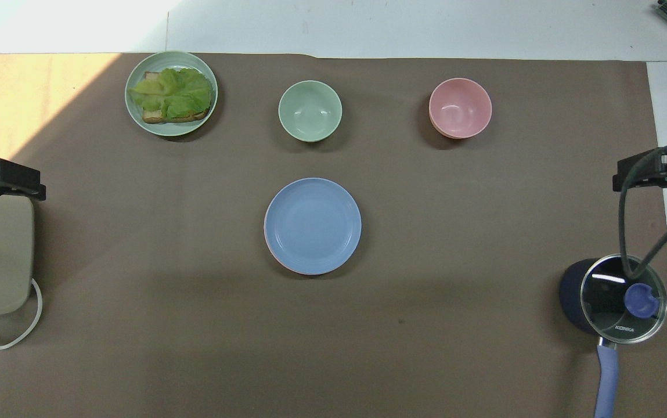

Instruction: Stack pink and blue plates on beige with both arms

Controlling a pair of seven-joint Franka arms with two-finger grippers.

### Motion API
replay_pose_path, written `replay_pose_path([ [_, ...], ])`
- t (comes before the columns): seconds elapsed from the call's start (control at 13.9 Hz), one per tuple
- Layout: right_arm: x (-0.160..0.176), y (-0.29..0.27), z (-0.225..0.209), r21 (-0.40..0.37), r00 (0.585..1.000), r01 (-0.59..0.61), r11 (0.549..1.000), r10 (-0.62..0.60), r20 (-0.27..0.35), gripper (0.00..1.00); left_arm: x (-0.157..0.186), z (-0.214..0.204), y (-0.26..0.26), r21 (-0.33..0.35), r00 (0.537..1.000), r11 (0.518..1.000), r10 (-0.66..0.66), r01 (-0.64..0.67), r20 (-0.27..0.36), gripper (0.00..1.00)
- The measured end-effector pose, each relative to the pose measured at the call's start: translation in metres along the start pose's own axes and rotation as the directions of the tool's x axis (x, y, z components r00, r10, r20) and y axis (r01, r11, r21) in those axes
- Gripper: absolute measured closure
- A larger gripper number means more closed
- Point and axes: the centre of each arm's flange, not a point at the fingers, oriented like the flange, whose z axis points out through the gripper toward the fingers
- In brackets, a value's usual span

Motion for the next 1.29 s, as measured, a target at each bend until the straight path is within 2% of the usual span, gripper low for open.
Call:
replay_pose_path([
  [1.29,0.007,0.001,0.015,0.000,1.000,-0.002,1.000,0.002,-0.004,0.00,0.000,0.000,0.000,0.000,1.000,1.000,0.001,-0.001,0.000,0.00],
])
